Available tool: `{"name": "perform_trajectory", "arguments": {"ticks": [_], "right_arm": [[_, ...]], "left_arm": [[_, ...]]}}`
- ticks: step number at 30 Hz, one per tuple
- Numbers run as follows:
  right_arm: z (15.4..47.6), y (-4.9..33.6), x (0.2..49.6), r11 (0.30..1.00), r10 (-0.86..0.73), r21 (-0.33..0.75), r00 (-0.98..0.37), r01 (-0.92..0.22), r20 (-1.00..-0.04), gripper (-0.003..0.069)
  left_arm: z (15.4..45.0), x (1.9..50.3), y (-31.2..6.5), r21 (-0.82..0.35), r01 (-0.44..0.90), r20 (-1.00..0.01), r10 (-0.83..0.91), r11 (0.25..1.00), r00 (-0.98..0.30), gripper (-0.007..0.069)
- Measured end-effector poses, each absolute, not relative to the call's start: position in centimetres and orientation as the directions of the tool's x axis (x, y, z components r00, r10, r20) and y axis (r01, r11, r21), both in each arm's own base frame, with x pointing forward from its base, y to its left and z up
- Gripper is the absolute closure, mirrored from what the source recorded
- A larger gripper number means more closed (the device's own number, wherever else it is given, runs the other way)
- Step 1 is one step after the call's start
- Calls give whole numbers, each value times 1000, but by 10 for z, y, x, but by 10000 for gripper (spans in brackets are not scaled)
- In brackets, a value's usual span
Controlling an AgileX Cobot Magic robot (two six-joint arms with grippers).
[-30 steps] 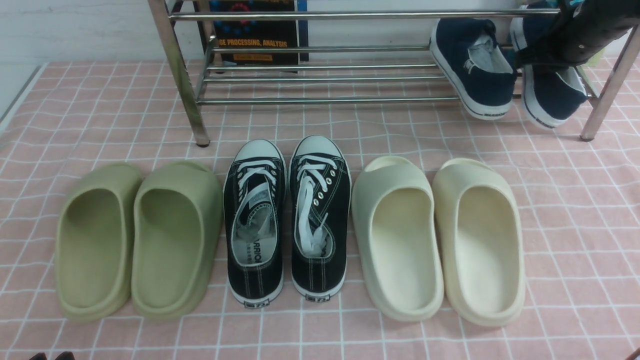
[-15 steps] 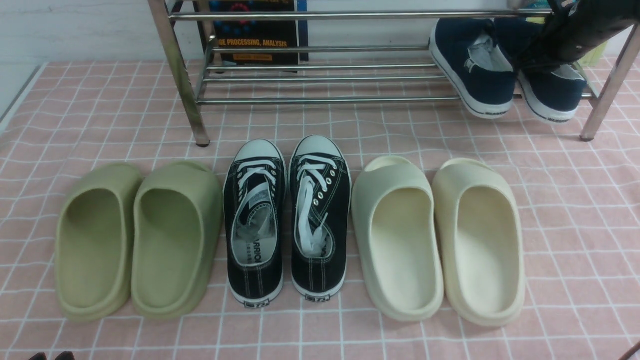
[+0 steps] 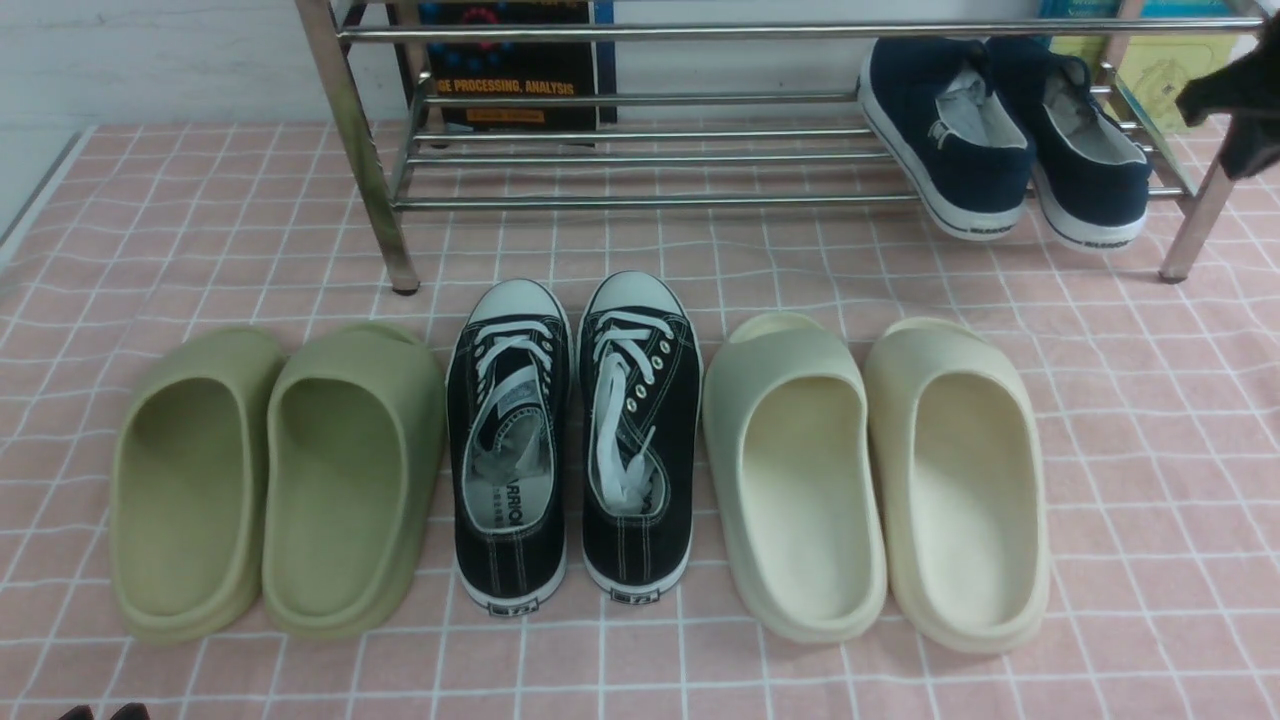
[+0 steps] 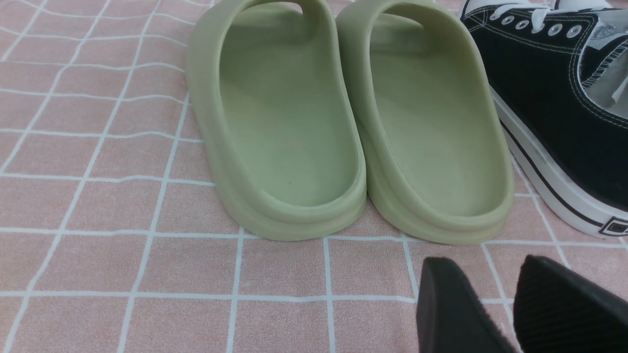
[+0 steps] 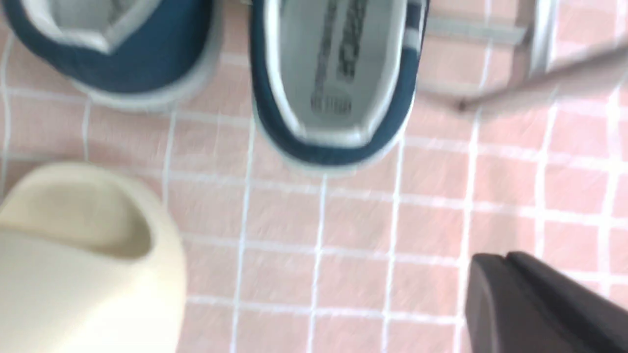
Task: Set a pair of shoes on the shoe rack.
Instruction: Use the right arm to put a shoe into the shoe rack
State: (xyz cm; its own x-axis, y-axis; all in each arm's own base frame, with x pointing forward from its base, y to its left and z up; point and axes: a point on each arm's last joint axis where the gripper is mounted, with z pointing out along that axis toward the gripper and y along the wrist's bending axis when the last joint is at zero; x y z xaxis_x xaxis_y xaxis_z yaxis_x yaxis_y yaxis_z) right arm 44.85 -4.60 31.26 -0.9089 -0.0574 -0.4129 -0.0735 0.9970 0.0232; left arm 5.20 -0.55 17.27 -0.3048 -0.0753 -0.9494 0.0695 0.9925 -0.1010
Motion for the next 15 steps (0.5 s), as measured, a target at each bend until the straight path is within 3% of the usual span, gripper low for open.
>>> {"name": "perform_trajectory", "arguments": {"ticks": [3, 7, 11, 15], "right_arm": [[285, -45, 443, 991, -29, 110, -943, -69, -331, 675], [255, -36, 441, 987, -21, 146, -955, -67, -297, 670], [229, -25, 453, 989, -42, 119, -932, -90, -360, 667], [229, -22, 464, 992, -39, 90, -885, -91, -464, 667]], "left_arm": [[173, 52, -6, -101, 70, -949, -75, 992, -305, 387], [173, 52, -6, -101, 70, -949, -75, 992, -305, 387], [173, 52, -6, -101, 70, -949, -75, 992, -305, 387], [173, 52, -6, -101, 69, -949, -75, 992, -305, 387]]}}
